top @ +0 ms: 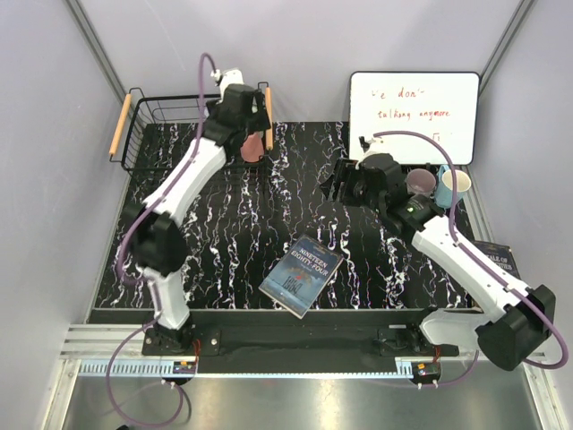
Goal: Unload the cups from the dish rack
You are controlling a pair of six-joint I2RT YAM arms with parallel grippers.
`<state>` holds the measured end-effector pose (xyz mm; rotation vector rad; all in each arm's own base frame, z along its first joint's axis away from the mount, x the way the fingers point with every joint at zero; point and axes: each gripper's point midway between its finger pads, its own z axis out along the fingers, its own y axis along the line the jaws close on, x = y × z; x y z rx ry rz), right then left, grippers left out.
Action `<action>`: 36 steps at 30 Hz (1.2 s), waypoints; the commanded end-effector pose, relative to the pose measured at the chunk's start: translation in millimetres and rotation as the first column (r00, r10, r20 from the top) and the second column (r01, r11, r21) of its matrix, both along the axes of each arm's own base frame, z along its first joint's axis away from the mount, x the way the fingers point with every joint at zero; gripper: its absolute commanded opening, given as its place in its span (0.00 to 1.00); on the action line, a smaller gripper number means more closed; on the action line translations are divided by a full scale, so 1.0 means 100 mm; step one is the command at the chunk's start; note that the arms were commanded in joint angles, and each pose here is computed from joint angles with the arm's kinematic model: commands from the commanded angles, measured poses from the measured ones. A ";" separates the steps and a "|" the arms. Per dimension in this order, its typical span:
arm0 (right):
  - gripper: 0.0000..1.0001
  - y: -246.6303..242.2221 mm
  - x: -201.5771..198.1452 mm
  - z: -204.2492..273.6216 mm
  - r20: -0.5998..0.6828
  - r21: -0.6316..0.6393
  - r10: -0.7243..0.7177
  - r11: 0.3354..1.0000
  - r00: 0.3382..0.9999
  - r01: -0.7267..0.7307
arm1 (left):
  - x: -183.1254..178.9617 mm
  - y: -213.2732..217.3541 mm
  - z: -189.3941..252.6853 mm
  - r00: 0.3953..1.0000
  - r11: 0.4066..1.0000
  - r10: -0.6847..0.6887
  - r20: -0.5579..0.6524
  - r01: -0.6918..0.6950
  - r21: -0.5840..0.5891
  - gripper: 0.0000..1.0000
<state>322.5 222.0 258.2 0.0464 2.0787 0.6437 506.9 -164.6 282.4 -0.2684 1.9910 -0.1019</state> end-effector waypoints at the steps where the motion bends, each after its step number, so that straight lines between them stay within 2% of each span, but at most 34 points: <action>1: 0.70 0.04 -0.06 0.45 0.154 0.035 0.045 0.998 0.987 -0.051 | 0.50 0.13 -0.12 0.999 0.996 0.041 0.013 -0.042 0.072 0.99; 2: 0.70 0.03 -0.08 0.44 0.157 0.031 0.052 0.998 0.986 -0.058 | 0.60 0.12 -0.02 0.998 0.997 0.043 0.041 -0.045 0.057 0.99; 6: 0.70 0.14 -0.11 0.42 0.149 0.059 0.096 0.993 0.984 -0.106 | 0.97 0.18 -0.20 0.999 0.998 0.038 0.039 -0.040 0.054 0.99; 12: 0.70 0.20 -0.06 0.20 0.103 0.041 0.107 0.993 0.989 -0.112 | 1.20 0.29 -0.49 0.999 0.999 0.047 0.012 -0.047 0.021 0.99; 19: 0.70 0.26 0.03 0.10 0.081 0.022 0.113 0.993 0.990 -0.115 | 1.25 0.26 -0.96 0.998 1.000 0.015 -0.062 -0.015 0.007 0.99; 31: 0.70 0.29 0.01 0.01 0.054 0.030 0.126 0.991 0.991 -0.128 | 1.24 0.14 -1.31 0.993 0.999 -0.022 -0.112 0.018 -0.037 0.99; 33: 0.70 0.27 0.00 0.00 0.052 0.030 0.121 0.992 0.991 -0.123 | 1.23 0.20 -1.13 0.998 0.999 0.013 -0.065 -0.016 -0.042 0.99; 34: 0.70 0.27 -0.01 0.01 0.058 0.033 0.119 0.992 0.991 -0.121 | 1.18 0.23 -1.19 0.997 0.999 0.018 -0.069 -0.020 -0.031 0.99; 35: 0.70 0.26 0.00 0.01 0.058 0.032 0.118 0.992 0.991 -0.120 | 1.19 0.25 -0.94 1.000 0.999 0.027 -0.004 -0.027 -0.043 0.99; 36: 0.70 0.26 -0.01 0.01 0.058 0.033 0.119 0.992 0.991 -0.121 | 1.19 0.31 -0.87 0.999 0.998 0.049 0.016 -0.048 -0.028 0.99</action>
